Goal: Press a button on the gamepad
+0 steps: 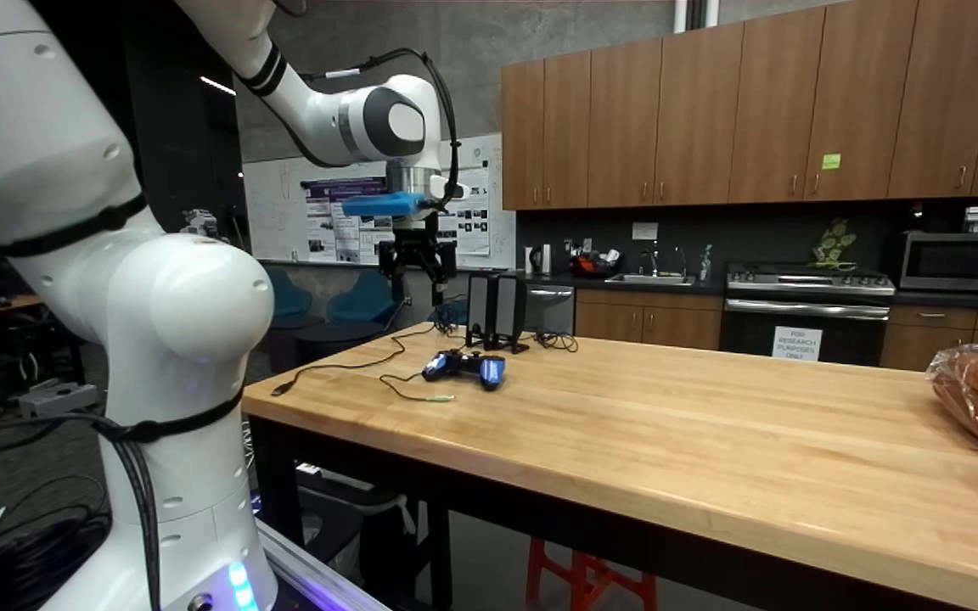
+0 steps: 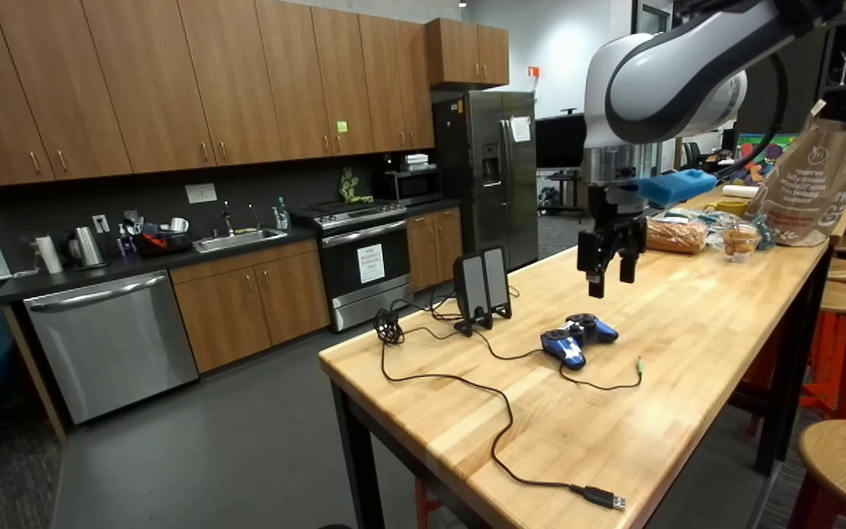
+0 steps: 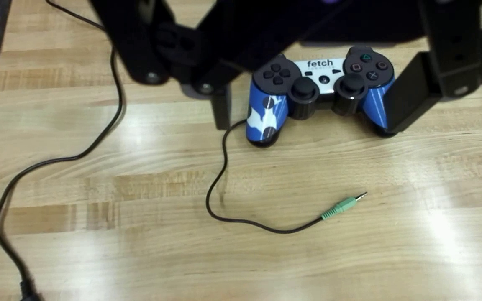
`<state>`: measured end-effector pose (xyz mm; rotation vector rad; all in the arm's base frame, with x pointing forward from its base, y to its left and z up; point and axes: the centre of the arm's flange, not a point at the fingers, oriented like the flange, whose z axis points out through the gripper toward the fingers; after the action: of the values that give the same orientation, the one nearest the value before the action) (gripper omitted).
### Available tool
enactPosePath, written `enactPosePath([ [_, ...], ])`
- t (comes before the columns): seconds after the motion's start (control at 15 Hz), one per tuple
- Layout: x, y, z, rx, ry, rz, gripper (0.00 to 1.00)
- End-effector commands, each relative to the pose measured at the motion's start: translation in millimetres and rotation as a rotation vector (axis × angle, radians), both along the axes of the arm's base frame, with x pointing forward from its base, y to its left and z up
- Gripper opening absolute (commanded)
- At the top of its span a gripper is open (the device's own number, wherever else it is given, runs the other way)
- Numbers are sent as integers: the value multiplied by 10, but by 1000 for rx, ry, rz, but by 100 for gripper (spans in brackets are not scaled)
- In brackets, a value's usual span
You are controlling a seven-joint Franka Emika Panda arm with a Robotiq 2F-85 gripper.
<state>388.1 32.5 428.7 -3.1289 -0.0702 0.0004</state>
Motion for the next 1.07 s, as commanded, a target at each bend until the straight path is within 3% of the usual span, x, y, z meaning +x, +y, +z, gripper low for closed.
enactPosePath([
  [0.0, 180, 74, -95, -21, 4, 22, 62],
  [0.53, 415, 147, -220, -64, 15, 56, 1],
  [1.0, 649, 165, -268, -82, 21, 76, 0],
])
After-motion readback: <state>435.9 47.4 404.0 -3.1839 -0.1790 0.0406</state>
